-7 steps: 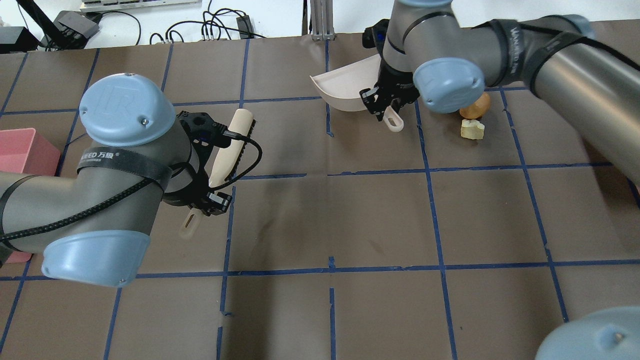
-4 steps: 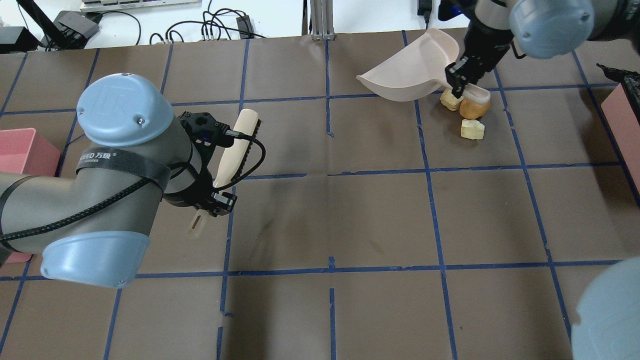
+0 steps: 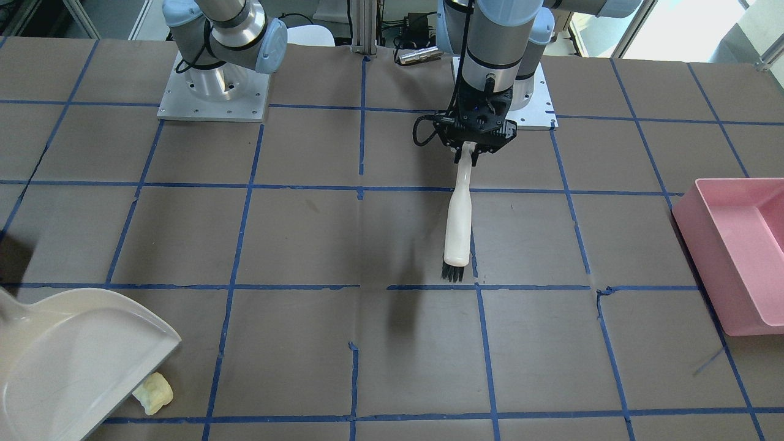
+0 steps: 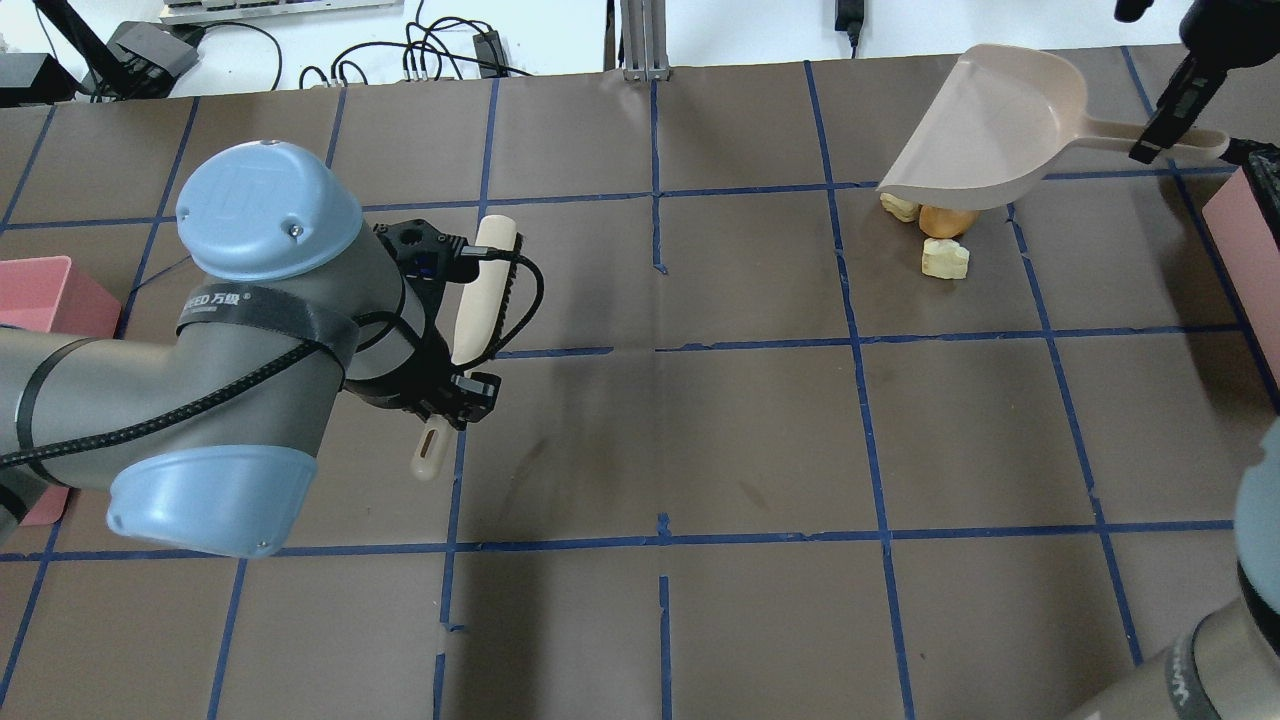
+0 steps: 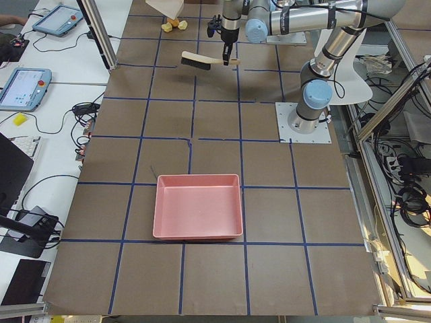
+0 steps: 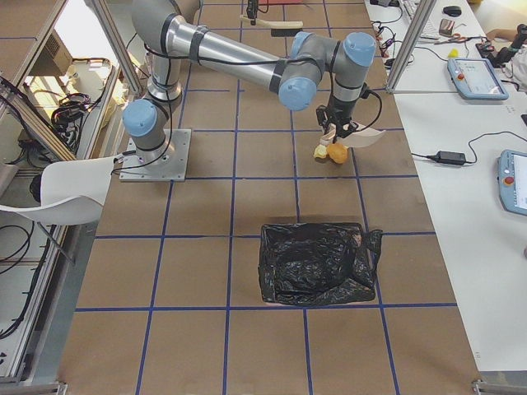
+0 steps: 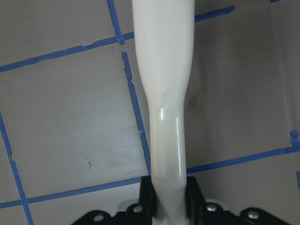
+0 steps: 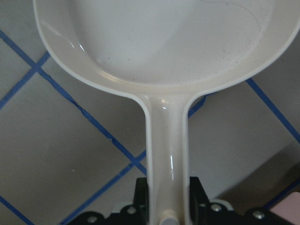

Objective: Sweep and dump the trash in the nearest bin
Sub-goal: 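Carry the dustpan with the right gripper beside the trash pile, then move the held brush with the left gripper toward the trash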

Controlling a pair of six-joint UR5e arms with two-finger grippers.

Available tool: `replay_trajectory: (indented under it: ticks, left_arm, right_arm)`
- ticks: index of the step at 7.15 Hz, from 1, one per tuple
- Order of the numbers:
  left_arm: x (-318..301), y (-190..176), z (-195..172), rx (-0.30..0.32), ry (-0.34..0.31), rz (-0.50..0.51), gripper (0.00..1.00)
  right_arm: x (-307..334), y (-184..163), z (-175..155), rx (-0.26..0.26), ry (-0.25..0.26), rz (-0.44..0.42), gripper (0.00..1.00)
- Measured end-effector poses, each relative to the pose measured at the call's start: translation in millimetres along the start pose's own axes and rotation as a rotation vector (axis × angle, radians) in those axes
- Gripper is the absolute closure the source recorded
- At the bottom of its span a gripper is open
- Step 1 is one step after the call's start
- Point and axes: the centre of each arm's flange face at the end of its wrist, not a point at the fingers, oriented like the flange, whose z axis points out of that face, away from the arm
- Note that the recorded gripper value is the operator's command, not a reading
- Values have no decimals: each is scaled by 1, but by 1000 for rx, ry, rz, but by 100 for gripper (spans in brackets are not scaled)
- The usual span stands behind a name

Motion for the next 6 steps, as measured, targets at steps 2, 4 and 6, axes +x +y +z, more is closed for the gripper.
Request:
replay_trajectory:
  ticks: [2, 4, 6]
  left_arm:
    - [52, -55, 7, -3, 13, -19, 100]
    - [128, -110, 18, 2, 19, -52, 100]
    - [169, -150, 30, 12, 30, -103, 100]
  right_arm:
    - [62, 57, 20, -25, -25, -176, 100]
    - [105, 106, 54, -60, -76, -355, 100]
    - [123, 121, 87, -48, -109, -548, 100]
